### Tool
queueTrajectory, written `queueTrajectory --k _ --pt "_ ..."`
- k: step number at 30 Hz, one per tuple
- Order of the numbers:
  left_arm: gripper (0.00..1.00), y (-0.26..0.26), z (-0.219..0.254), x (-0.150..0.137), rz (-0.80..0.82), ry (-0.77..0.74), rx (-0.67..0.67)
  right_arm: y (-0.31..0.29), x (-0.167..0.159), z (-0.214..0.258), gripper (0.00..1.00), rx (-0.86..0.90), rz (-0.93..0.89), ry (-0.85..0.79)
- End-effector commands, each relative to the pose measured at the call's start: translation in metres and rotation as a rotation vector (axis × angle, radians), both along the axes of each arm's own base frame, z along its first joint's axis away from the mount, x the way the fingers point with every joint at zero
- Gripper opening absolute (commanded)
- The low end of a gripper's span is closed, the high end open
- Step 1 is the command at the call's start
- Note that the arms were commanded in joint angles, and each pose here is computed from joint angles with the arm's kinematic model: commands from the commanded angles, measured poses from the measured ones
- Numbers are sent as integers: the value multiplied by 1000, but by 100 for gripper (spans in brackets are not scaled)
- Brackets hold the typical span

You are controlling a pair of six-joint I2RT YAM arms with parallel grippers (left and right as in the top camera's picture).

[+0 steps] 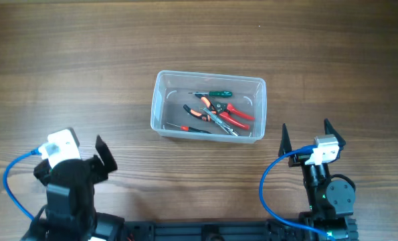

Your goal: Pack container

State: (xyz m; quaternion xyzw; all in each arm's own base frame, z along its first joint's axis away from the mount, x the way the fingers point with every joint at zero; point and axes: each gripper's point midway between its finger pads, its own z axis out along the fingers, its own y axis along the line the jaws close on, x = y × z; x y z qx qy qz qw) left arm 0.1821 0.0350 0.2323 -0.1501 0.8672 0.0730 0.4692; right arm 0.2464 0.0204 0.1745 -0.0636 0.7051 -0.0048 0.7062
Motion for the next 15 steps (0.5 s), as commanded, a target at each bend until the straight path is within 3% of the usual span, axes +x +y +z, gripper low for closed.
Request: queueTrajectory --k 1,7,15 --pt "100 -27 -3 -24 -153 -47 -148 -1 0 3 100 21 -9 -11" --pt "100 -30 -9 -22 -206 -264 -137 -1 0 3 100 21 -9 -11" --pt "100 -54 -28 44 -365 -496 -10 -1 0 3 100 21 -9 -11"
